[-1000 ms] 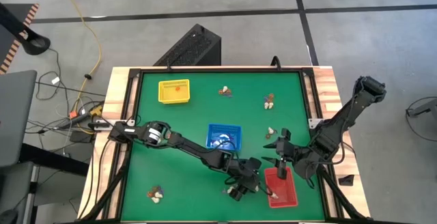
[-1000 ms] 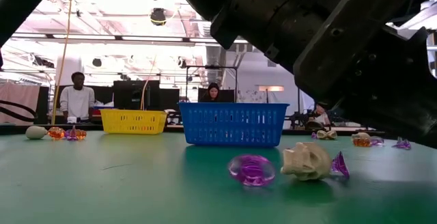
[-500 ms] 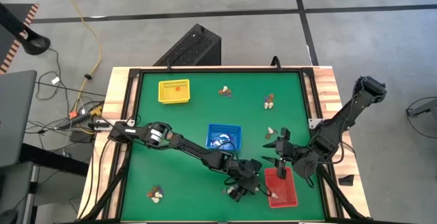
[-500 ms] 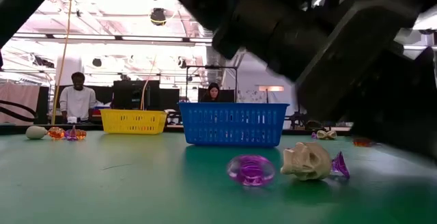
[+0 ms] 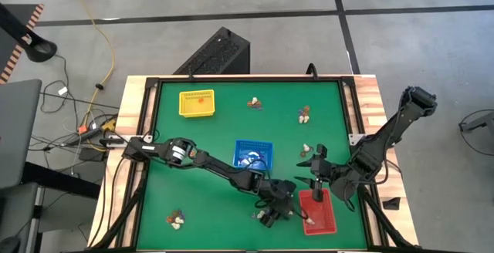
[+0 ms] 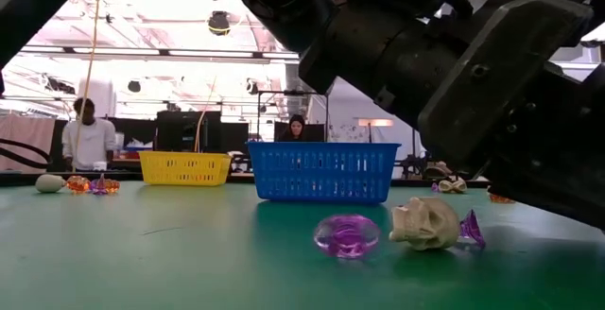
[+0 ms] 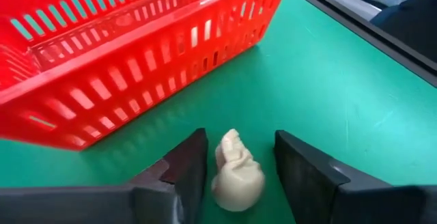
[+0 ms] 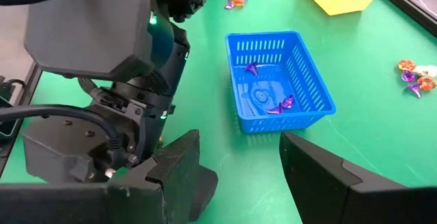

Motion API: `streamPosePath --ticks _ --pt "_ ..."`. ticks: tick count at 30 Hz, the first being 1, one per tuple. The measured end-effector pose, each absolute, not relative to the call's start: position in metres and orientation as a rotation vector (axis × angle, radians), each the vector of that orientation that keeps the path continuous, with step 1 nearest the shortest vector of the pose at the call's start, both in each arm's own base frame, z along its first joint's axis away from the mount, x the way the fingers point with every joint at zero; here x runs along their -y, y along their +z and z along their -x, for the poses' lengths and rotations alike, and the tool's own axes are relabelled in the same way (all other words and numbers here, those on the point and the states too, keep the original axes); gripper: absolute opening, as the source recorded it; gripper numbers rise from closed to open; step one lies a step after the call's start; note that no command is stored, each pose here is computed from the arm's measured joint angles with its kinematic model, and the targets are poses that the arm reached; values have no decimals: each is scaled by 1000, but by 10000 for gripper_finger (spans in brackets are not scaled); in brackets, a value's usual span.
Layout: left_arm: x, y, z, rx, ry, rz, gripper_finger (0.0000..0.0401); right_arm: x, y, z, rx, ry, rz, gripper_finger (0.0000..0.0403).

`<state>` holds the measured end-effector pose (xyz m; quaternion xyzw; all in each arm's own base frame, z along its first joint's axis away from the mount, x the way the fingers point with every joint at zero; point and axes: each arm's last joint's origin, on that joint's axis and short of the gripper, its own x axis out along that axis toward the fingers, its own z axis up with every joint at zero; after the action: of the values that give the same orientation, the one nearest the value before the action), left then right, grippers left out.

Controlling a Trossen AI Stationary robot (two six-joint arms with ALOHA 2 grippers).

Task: Sort Halloween decoration
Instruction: Put the skull toy into the red bin

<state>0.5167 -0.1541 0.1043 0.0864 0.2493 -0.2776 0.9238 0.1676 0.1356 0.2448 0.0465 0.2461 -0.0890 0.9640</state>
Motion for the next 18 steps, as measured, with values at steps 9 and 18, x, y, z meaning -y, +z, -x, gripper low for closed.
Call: streamPosePath --ticks 9,18 --pt "150 104 -517 -544 -546 -125 69 -136 245 -167 -499 -180 -93 234" --pt "140 164 -506 -541 -561 -212 80 -136 245 -168 -500 -175 -101 234"
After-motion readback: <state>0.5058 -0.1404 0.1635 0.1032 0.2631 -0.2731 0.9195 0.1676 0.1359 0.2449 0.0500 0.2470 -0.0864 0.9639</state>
